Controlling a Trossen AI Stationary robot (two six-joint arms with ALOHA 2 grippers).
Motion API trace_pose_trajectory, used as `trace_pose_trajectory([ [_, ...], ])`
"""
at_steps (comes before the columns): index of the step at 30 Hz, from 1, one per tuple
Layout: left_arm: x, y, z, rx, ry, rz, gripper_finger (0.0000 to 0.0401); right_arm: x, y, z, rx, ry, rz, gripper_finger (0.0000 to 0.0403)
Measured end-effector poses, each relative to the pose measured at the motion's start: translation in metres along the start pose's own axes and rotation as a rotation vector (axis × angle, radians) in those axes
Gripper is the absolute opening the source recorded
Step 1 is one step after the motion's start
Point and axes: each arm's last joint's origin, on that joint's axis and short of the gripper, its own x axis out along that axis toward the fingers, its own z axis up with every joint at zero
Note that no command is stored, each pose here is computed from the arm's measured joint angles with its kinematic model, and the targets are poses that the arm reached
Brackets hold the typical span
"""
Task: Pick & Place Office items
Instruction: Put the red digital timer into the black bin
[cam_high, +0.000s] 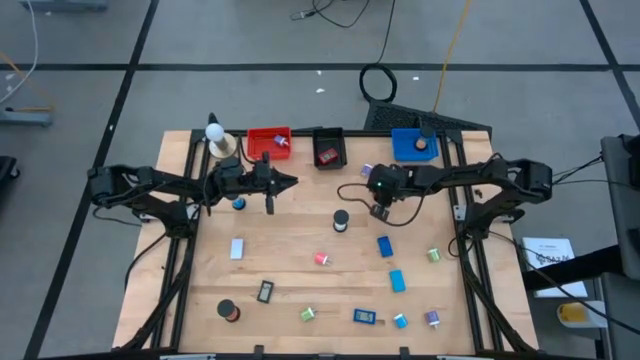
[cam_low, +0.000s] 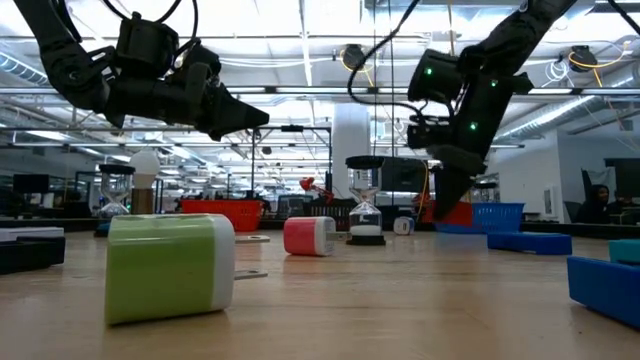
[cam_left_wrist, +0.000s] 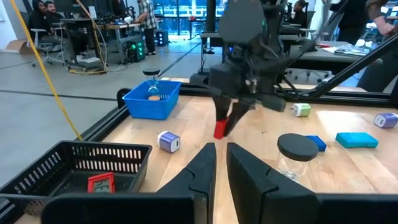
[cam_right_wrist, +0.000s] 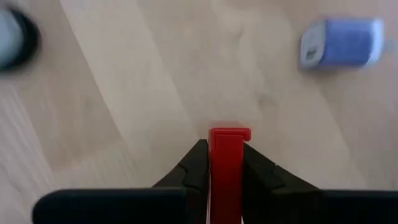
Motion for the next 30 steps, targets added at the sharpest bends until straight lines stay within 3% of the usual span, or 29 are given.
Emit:
trace_pose_trajectory([
  [6,0.000,0.000,0.000,0.000,0.001,0.000,0.0047,-0.013,-0.016,0.018,0.121,-0.174,-0.001,0.0042],
  [11,0.000,0.000,0.000,0.000,0.001,0.000,0.0047,-0.014,-0.039,0.055,0.162,-0.265,-0.042,0.0042],
  [16,0.000,0.000,0.000,0.000,0.001,0.000,0.0047,-0.016,-0.059,0.107,0.114,-0.345,-0.086,0.0042],
  [22,0.000,0.000,0.000,0.000,0.001,0.000,0.0047,0.020,-0.084,0.156,0.003,-0.353,-0.031,0.0042],
  [30,0.000,0.000,0.000,0.000,0.001,0.000,0.0047,0.058,-0.115,0.172,-0.065,-0.333,0.067,0.0042],
])
